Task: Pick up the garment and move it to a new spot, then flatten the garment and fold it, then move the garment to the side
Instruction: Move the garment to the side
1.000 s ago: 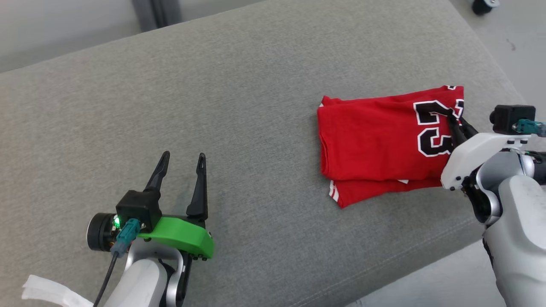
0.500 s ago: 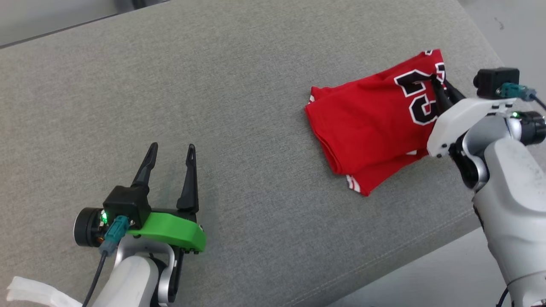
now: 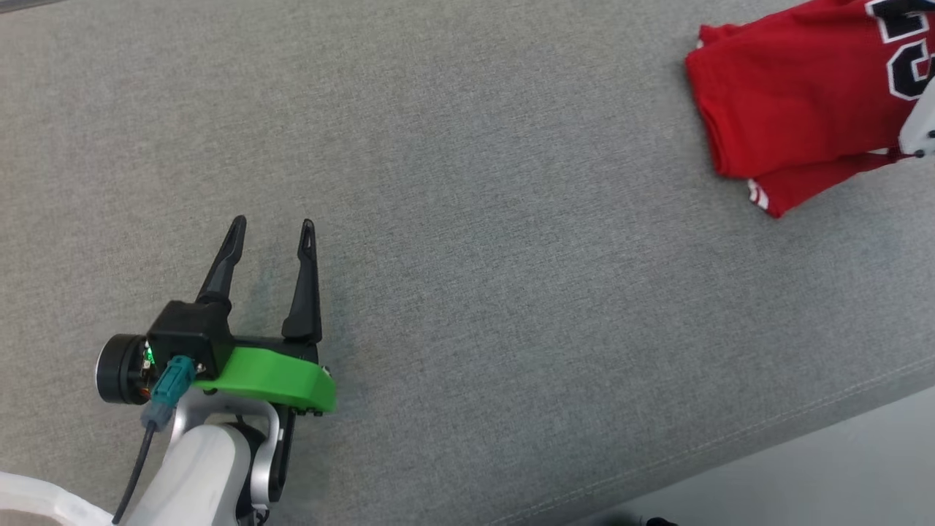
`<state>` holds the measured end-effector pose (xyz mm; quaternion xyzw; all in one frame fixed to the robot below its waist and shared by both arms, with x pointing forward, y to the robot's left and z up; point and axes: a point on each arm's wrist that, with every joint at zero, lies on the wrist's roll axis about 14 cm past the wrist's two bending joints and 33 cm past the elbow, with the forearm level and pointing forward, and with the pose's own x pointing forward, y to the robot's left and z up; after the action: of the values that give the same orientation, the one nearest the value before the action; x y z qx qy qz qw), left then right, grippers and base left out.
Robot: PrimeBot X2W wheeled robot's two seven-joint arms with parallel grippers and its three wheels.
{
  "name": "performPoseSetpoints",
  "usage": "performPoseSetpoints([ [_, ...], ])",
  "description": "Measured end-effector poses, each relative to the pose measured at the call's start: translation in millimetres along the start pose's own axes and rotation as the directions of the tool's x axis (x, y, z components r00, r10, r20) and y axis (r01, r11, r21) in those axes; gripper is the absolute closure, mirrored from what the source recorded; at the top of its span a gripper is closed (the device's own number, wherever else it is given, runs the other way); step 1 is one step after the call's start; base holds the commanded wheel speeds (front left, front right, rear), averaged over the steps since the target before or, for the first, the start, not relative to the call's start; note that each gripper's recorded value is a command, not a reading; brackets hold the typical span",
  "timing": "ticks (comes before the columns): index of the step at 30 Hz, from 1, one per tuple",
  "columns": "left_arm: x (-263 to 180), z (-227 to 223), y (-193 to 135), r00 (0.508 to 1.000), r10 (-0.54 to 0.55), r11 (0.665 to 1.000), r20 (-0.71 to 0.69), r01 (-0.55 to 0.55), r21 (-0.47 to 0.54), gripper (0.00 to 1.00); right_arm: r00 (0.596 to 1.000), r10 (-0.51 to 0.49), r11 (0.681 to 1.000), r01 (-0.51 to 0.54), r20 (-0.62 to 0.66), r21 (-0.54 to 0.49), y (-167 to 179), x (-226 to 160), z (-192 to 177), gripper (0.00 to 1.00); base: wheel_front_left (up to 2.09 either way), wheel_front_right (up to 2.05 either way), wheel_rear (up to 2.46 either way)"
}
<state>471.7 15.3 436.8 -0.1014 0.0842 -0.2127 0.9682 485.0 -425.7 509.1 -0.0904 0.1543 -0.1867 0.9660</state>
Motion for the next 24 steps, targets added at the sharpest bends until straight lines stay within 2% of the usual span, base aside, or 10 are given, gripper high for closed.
performPoseSetpoints([
  [3, 1.0, -4.7, 9.1, 1.0, 0.018, 1.0, -0.011, -0.018, 0.003, 0.0, 1.0, -0.021, 0.998, 0.02, -0.015, -0.059, -8.7, 8.5, -8.2, 1.0, 0.0, 0.0, 0.0],
  [4, 1.0, -6.9, 12.1, 1.0, 0.023, 1.0, -0.015, -0.023, 0.004, 0.0, 1.0, -0.018, 0.997, 0.018, 0.003, -0.074, -7.0, 11.7, -8.3, 0.69, 0.0, 0.0, 0.0],
  [5, 0.9, -10.0, 14.7, 0.999, 0.027, 1.0, -0.024, -0.027, 0.004, 0.0, 1.0, -0.013, 0.995, 0.015, 0.014, -0.098, -5.0, 15.0, -8.4, 0.47, 0.0, 0.0, 0.0],
  [6, 0.8, -13.0, 17.4, 0.999, 0.033, 0.999, -0.031, -0.033, 0.005, 0.0, 0.999, -0.006, 0.993, 0.011, 0.049, -0.117, -2.7, 18.1, -4.1, 0.0, 0.0, 0.0, 0.0],
  [8, 0.8, -17.5, 20.8, 0.998, 0.039, 0.999, -0.041, -0.039, 0.005, 0.0, 0.994, -0.007, 0.992, 0.021, 0.11, -0.127, -2.8, 22.8, 4.2, 0.0, 0.0, 0.0, 0.0],
  [9, 0.7, -19.8, 22.2, 0.998, 0.042, 0.999, -0.047, -0.041, 0.004, 0.0, 0.993, -0.007, 0.988, 0.024, 0.115, -0.15, -3.5, 24.9, 4.1, 0.0, 0.0, 0.0, 0.0],
  [12, 0.3, -22.4, 24.8, 0.997, 0.048, 0.999, -0.054, -0.048, 0.004, 0.0, 0.994, -0.018, 0.991, 0.033, 0.112, -0.132, -1.6, 29.4, -1.6, 0.0, 0.0, 0.0, 0.0],
  [17, -1.3, -19.2, 27.0, 0.997, 0.06, 0.998, -0.044, -0.06, 0.003, 0.0, 0.994, 0.013, 0.995, -0.002, 0.105, -0.103, 20.5, 30.7, -7.6, 0.0, 0.0, 0.0, 0.0],
  [24, -6.5, -2.6, 28.5, 0.996, 0.085, 0.996, 0.011, -0.085, -0.009, 0.0, 0.979, 0.091, 0.995, -0.081, 0.182, -0.059, 60.9, 21.1, 16.2, 0.0, 0.0, 0.0, 0.0],
])
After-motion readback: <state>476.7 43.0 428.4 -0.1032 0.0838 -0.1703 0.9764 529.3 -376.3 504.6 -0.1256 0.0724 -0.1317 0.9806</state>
